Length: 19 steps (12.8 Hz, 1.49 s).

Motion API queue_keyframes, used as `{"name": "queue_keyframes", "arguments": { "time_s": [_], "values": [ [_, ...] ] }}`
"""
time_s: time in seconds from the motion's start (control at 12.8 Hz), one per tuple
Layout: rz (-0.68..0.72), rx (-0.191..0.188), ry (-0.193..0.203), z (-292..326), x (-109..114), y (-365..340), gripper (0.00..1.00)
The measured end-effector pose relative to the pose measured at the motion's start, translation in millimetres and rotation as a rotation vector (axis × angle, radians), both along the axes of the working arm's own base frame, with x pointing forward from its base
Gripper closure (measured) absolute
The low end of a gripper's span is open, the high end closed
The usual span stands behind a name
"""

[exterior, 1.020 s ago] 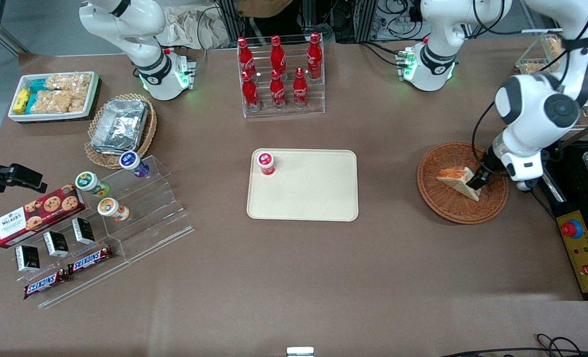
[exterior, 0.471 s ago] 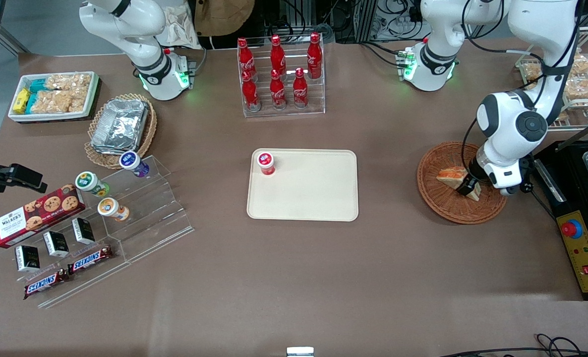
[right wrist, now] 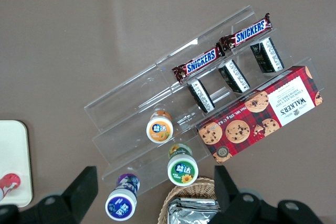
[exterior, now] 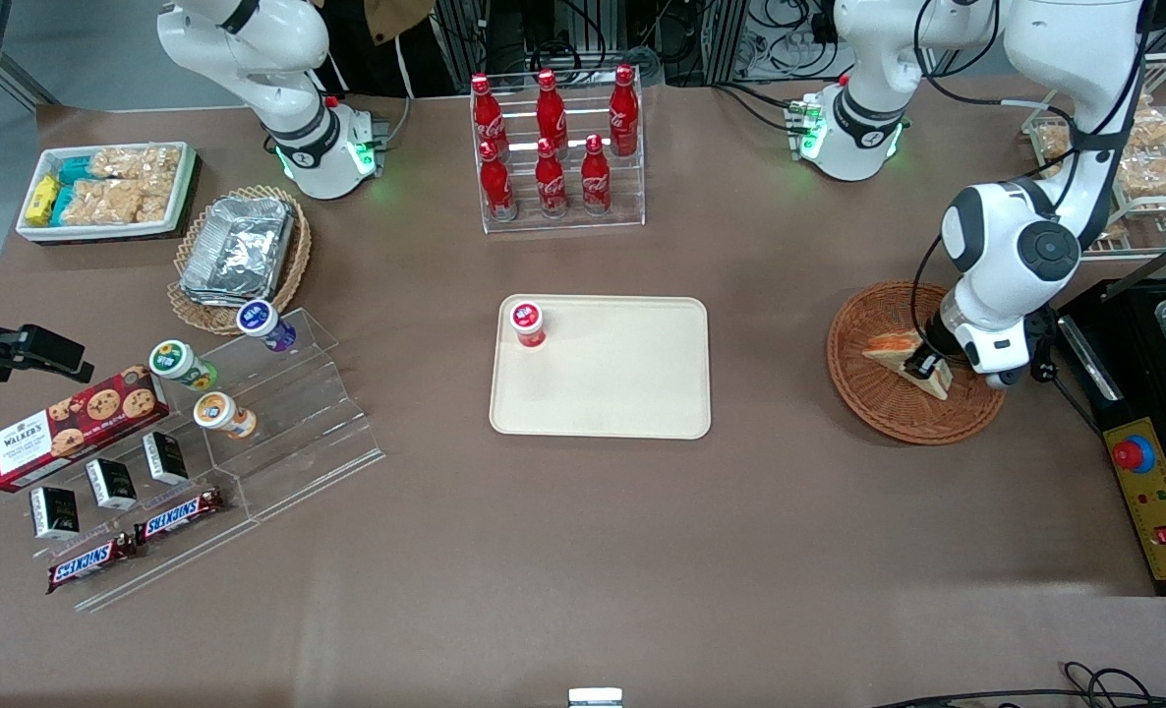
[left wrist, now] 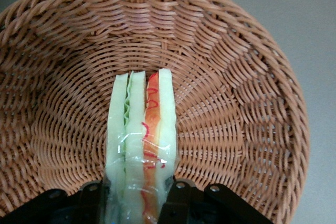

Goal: Place sandwich from basket to tray
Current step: 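Close the left gripper on the wrapped sandwich's edge, then lift the sandwich up out of the basket with the left gripper, then carry the sandwich over the cream tray with the left gripper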

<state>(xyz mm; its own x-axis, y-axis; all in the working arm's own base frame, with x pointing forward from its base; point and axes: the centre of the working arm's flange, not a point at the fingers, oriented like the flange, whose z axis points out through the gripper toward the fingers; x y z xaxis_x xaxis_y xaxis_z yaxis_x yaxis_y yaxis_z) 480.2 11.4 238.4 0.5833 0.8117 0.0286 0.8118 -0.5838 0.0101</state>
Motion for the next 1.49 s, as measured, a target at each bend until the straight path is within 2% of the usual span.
{"name": "queue_keyframes", "arguments": {
  "time_s": [0.08,0.24,0.39,0.55,0.63,0.86,1.1,1.49],
  "values": [
    [-0.013,-0.002,-0.001,7.6,1.6,-3.3,0.66],
    [-0.08,-0.009,0.022,41.9,9.7,-8.7,0.69],
    [-0.183,-0.022,0.067,100.5,19.6,-9.1,0.79],
    [-0.264,-0.039,0.128,175.9,30.6,-7.4,0.79],
    [-0.3,-0.044,0.144,216.1,37.0,-7.4,0.79],
    [-0.443,-0.041,0.141,308.9,45.9,-33.8,0.79],
    [-0.607,-0.017,0.114,331.3,41.5,-118.9,0.79],
    [-0.838,-0.003,0.146,305.7,11.0,-253.6,0.79]
  ]
}}
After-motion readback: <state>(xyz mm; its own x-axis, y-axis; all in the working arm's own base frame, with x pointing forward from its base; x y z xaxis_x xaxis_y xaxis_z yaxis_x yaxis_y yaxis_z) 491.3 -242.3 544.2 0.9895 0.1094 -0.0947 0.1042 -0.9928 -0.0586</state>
